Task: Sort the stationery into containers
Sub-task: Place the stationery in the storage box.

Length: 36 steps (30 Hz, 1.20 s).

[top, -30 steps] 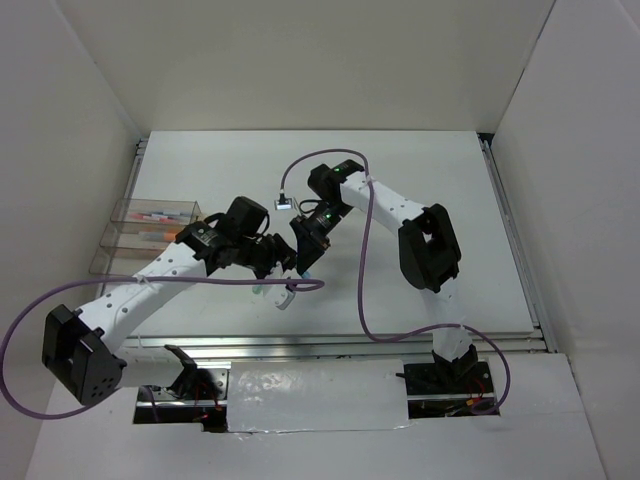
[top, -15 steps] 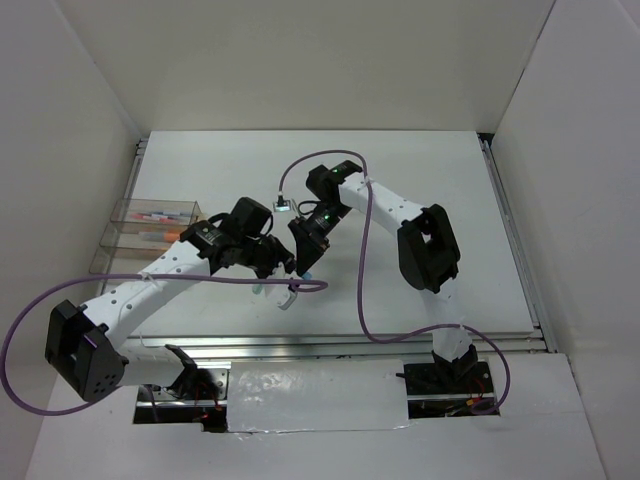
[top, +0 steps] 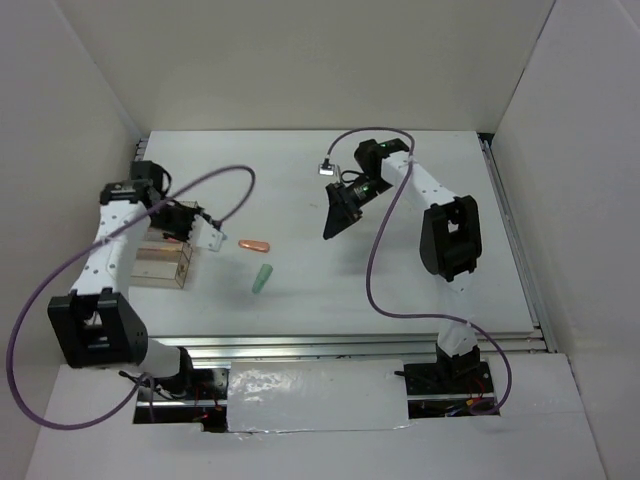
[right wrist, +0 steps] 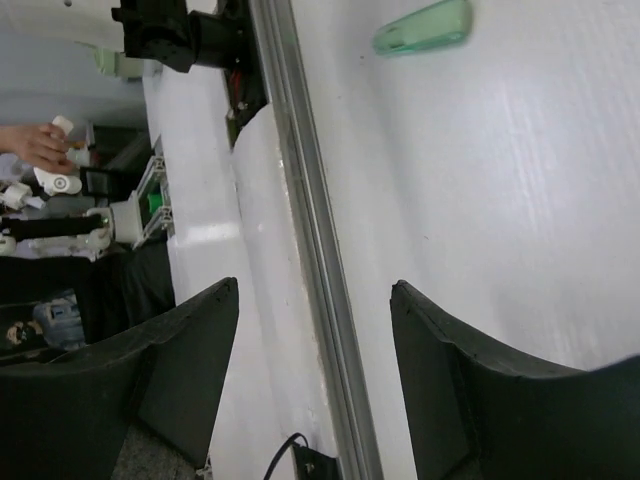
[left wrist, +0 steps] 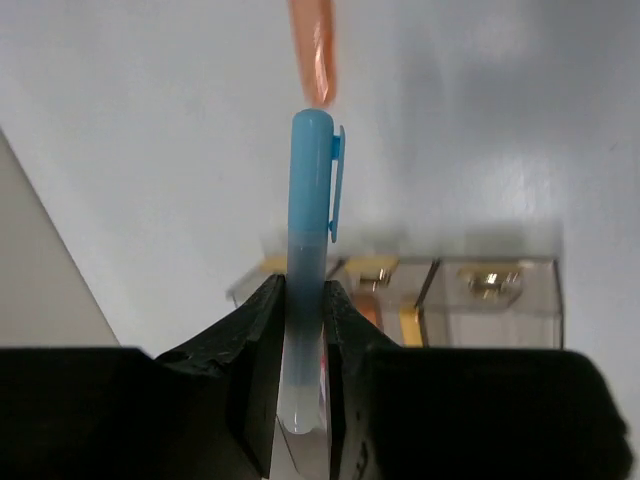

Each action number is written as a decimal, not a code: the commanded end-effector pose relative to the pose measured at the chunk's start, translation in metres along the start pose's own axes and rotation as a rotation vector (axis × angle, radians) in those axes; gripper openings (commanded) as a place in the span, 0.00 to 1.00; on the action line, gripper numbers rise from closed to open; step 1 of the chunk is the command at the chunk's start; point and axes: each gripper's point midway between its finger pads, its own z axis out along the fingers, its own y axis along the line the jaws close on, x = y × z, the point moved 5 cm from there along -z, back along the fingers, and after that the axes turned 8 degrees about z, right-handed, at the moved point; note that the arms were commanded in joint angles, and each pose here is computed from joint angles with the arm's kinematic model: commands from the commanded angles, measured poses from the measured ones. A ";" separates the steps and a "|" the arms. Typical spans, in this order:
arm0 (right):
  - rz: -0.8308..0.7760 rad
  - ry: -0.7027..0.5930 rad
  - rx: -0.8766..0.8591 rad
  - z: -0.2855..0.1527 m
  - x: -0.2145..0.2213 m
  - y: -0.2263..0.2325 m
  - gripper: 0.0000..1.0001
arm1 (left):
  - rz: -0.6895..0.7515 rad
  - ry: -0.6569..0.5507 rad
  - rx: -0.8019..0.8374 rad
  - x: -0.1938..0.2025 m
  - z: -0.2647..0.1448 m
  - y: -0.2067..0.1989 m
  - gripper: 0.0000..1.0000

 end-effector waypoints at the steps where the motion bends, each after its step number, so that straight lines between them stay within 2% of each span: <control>1: 0.048 0.016 0.018 -0.015 0.008 0.018 0.69 | -0.048 -0.061 -0.008 0.042 -0.025 -0.005 0.00; 2: 0.064 0.021 0.019 -0.014 0.011 0.016 0.68 | -0.027 -0.037 -0.033 0.057 -0.036 0.001 0.00; 3: 0.059 0.021 0.026 -0.014 0.012 0.014 0.68 | -0.063 -0.010 -0.045 0.077 -0.047 -0.008 0.00; 5: 0.076 0.025 0.032 -0.013 0.016 0.010 0.68 | -0.098 -0.016 -0.033 0.102 -0.046 -0.018 0.00; 6: 0.074 0.027 0.037 -0.011 0.016 0.008 0.68 | -0.096 0.022 -0.041 0.117 -0.056 -0.022 0.00; 9: 0.087 0.035 0.047 -0.010 0.017 0.005 0.68 | -0.100 0.057 0.001 0.147 -0.052 -0.042 0.00; 19: 0.106 0.051 0.056 -0.009 0.016 0.001 0.67 | -0.110 0.139 0.032 0.198 -0.039 -0.062 0.00; 24: 0.116 0.063 0.058 -0.007 0.018 0.000 0.67 | -0.091 0.175 0.045 0.210 -0.027 -0.066 0.12; 25: 0.114 0.063 0.061 -0.008 0.019 0.000 0.67 | -0.090 0.171 0.048 0.210 -0.024 -0.065 0.21; 29: 0.118 0.070 0.065 -0.007 0.023 -0.001 0.67 | -0.106 0.178 0.024 0.208 -0.026 -0.059 0.41; 33: 0.114 0.070 0.066 -0.008 0.023 0.000 0.67 | -0.102 0.161 -0.018 0.198 -0.037 -0.045 0.49; 35: 0.113 0.072 0.064 -0.008 0.025 0.001 0.67 | -0.098 0.159 -0.042 0.191 -0.049 -0.035 0.50; 36: 0.109 0.071 0.066 -0.008 0.025 0.001 0.67 | -0.103 0.120 -0.083 0.182 -0.050 -0.024 0.51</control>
